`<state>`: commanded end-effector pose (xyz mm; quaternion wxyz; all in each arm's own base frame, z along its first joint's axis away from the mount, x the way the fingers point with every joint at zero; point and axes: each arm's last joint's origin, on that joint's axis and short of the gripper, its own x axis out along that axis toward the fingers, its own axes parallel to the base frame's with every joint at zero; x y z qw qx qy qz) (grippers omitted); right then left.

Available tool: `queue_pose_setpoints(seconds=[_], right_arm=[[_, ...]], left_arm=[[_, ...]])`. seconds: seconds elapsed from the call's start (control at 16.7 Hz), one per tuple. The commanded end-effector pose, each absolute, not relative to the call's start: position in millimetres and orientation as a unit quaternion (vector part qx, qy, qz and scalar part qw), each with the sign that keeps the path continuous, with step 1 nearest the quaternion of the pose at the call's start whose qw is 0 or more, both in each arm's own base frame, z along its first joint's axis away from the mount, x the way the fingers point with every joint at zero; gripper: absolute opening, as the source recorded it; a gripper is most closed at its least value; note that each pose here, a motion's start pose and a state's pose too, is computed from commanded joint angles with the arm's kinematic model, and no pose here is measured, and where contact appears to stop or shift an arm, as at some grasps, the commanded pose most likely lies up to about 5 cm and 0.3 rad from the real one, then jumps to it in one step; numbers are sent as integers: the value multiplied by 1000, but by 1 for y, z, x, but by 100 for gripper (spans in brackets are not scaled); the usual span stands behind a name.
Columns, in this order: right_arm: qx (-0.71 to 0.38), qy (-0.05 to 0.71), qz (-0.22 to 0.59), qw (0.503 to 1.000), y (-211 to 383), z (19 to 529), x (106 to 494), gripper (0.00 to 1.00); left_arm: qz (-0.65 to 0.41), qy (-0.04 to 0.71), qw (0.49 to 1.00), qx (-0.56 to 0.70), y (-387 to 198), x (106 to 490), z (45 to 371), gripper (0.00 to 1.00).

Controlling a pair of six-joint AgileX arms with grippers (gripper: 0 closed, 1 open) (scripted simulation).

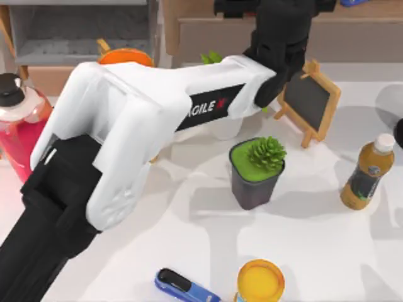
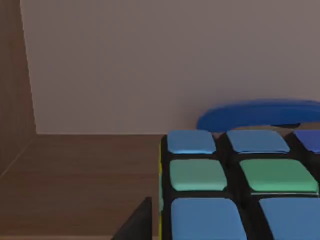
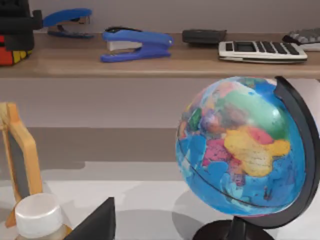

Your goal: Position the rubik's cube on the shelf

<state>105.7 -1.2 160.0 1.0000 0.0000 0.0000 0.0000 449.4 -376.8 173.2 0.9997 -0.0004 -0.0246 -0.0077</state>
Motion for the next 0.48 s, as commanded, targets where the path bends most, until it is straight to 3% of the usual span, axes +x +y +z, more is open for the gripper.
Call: queue_pose_setpoints(seconds=[0.12,0.48], right_arm=[[0,0,0,1000,-1,160,106,100],[0,0,0,1000,-1,160,106,100]], left_arm=[[-8,-25,1000,0,-377,449,173,100],[-8,-25,1000,0,-377,449,173,100]])
